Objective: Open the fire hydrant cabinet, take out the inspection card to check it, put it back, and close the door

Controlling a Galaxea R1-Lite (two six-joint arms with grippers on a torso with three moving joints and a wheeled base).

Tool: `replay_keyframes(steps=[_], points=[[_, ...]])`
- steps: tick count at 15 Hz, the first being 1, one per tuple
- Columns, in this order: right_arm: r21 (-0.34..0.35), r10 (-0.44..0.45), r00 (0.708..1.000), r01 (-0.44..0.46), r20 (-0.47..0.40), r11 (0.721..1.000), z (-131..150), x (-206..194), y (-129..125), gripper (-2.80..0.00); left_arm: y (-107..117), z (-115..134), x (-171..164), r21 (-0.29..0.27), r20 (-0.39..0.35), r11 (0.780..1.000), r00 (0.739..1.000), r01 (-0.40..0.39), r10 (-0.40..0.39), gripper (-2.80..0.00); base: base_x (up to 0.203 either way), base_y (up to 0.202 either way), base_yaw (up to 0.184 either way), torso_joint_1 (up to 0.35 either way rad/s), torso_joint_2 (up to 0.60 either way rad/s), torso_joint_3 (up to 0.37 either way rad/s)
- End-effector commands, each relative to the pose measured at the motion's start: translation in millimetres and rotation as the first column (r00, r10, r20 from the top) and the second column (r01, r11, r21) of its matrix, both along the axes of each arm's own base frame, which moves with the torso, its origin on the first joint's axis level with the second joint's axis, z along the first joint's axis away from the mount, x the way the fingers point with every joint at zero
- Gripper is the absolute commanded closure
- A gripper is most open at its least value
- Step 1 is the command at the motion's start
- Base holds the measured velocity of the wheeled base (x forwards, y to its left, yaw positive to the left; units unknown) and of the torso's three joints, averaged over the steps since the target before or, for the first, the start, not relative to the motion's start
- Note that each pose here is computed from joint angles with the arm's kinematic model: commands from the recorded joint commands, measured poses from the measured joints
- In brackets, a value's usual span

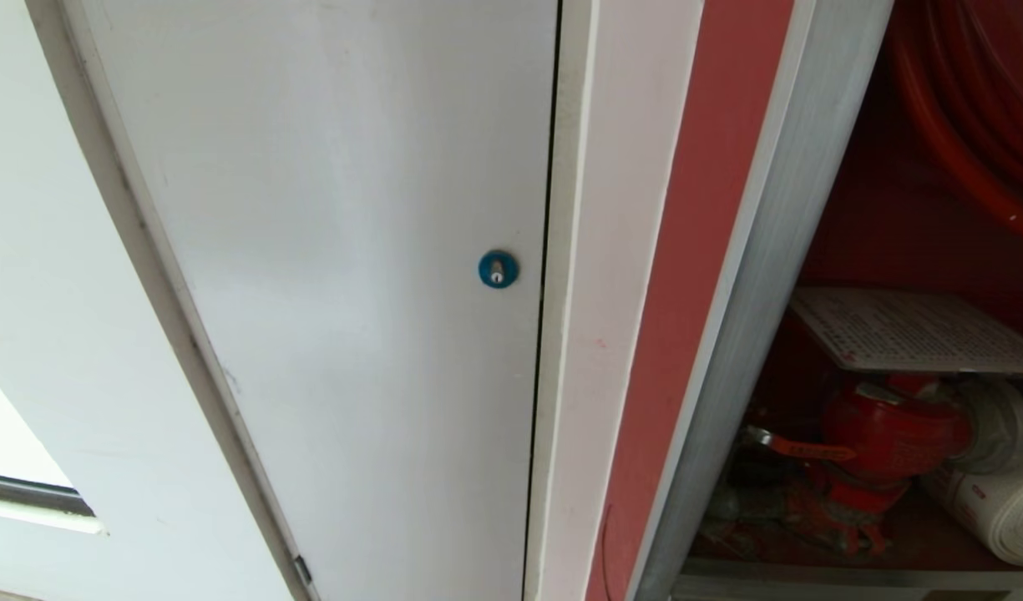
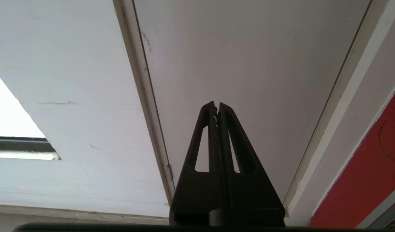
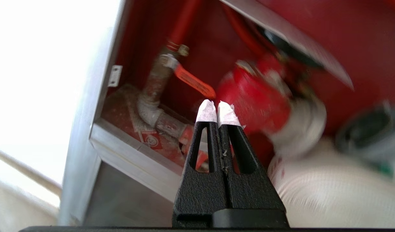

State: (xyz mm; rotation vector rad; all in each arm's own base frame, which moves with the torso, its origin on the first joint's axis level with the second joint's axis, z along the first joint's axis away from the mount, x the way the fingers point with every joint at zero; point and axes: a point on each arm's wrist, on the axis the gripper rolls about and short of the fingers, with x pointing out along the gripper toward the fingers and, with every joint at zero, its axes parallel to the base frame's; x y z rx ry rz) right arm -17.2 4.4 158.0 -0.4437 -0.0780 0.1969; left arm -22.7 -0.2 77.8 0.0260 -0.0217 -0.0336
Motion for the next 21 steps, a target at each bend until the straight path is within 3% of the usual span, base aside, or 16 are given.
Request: replay_keyframes(steps=[1, 3, 6, 8, 11, 14, 15, 17, 21], points=[[-0.078, 0.027, 0.996, -0.034, -0.082, 0.996, 18.7, 22.5, 0.8, 0.00, 0.0, -3.8, 1.1, 0.000, -0.014, 1.000, 1.000, 0.000, 0.000, 0.00, 0.000, 0.000, 0.000, 0.000, 0.00, 0.000], [-0.197, 0.034, 0.992, -0.059, -0.124, 0.979, 32.3, 40.5, 1.1, 0.00, 0.0, -3.8, 1.1, 0.000, -0.014, 1.000, 1.000, 0.000, 0.000, 0.00, 0.000, 0.000, 0.000, 0.000, 0.00, 0.000], [-0.381, 0.038, 0.981, -0.109, -0.190, 0.918, 61.5, 58.4, 1.2, 0.00, 0.0, -3.8, 1.1, 0.000, -0.014, 1.000, 1.000, 0.000, 0.000, 0.00, 0.000, 0.000, 0.000, 0.000, 0.00, 0.000], [-0.530, 0.007, 0.968, -0.143, -0.250, 0.836, 70.6, 66.3, 0.5, 0.00, 0.0, -3.8, 1.1, 0.000, -0.014, 1.000, 1.000, 0.000, 0.000, 0.00, 0.000, 0.000, 0.000, 0.000, 0.00, 0.000], [-0.711, -0.039, 0.962, -0.171, -0.269, 0.682, 70.3, 77.1, 0.0, 0.00, 0.0, -3.8, 1.1, 0.000, -0.014, 1.000, 1.000, 0.000, 0.000, 0.00, 0.000, 0.000, 0.000, 0.000, 0.00, 0.000], [-0.761, 0.008, 0.964, -0.214, -0.265, 0.612, 72.3, 92.9, 9.2, 0.00, 0.0, -3.8, 1.1, 0.000, -0.014, 1.000, 1.000, 0.000, 0.000, 0.00, 0.000, 0.000, 0.000, 0.000, 0.00, 0.000], [-0.775, 0.033, 0.969, -0.216, -0.245, 0.594, 74.7, 103.0, 16.6, 0.00, 0.0, -3.8, 1.1, 0.000, -0.014, 1.000, 1.000, 0.000, 0.000, 0.00, 0.000, 0.000, 0.000, 0.000, 0.00, 0.000], [-0.787, 0.081, 0.985, -0.169, -0.151, 0.593, 81.2, 125.8, 34.7, 0.00, 0.0, -3.8, 1.1, 0.000, -0.014, 1.000, 1.000, 0.000, 0.000, 0.00, 0.000, 0.000, 0.000, 0.000, 0.00, 0.000], [-0.808, 0.039, 0.991, -0.129, -0.130, 0.575, 78.6, 137.9, 49.3, 0.00, 0.0, -3.8, 1.1, 0.000, -0.014, 1.000, 1.000, 0.000, 0.000, 0.00, 0.000, 0.000, 0.000, 0.000, 0.00, 0.000]])
